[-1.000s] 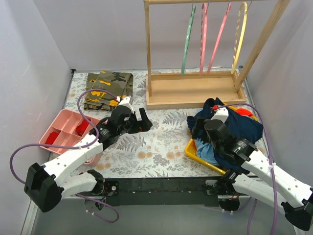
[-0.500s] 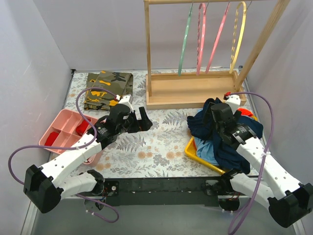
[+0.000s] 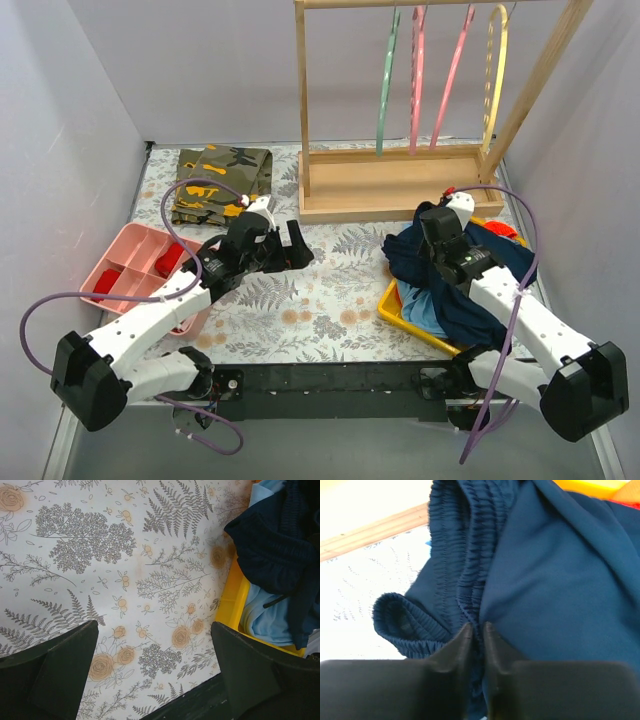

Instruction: Place the shorts on the hanger

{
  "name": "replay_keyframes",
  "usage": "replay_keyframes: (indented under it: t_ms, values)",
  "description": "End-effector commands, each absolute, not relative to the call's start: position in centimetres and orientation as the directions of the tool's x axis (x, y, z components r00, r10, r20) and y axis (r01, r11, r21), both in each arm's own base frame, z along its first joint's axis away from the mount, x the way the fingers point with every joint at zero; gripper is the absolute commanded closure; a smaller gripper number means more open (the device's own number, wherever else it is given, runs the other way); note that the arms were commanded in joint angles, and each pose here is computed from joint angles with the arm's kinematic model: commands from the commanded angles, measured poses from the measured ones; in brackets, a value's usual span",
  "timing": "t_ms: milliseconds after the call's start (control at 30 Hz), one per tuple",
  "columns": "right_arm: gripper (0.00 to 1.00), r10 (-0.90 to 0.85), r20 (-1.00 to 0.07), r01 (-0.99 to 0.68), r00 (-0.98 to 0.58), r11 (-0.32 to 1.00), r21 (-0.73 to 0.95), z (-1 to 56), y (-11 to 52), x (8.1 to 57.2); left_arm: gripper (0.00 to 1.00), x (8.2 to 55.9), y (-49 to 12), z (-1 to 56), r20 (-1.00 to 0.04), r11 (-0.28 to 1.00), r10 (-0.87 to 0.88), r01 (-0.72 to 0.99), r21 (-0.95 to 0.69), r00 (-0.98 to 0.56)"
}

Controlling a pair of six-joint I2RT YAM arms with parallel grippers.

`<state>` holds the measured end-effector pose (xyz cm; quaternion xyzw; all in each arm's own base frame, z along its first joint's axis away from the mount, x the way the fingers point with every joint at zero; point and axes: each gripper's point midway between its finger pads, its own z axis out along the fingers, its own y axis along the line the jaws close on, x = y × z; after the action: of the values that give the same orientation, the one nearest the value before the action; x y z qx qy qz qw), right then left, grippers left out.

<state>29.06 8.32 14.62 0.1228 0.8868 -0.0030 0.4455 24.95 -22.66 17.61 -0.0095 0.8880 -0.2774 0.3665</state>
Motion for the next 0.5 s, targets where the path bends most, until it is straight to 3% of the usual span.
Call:
replay_keyframes:
  t_ms: [0,200,467]
  values:
    - [0.95,0.234,-0.802,0.22,-0.55,0.967,0.131,15.8,7.5,27.6,0.07,25.3,-24.0,19.1,-0.652,0.815,-0.219,0.232,-0.531,-0.726]
    - [0.99,0.247,-0.812,0.044,-0.528,0.963,0.265,19.3,8.9,24.0,0.21,25.9,-27.5,21.0,-0.631,0.721,-0.219,0.313,-0.619,-0.744]
    - [0.99,0.195,-0.797,-0.274,-0.571,0.871,0.409,19.6,13.6,20.2,0.27,29.3,-33.1,23.0,-0.612,0.608,-0.235,0.378,-0.698,-0.755]
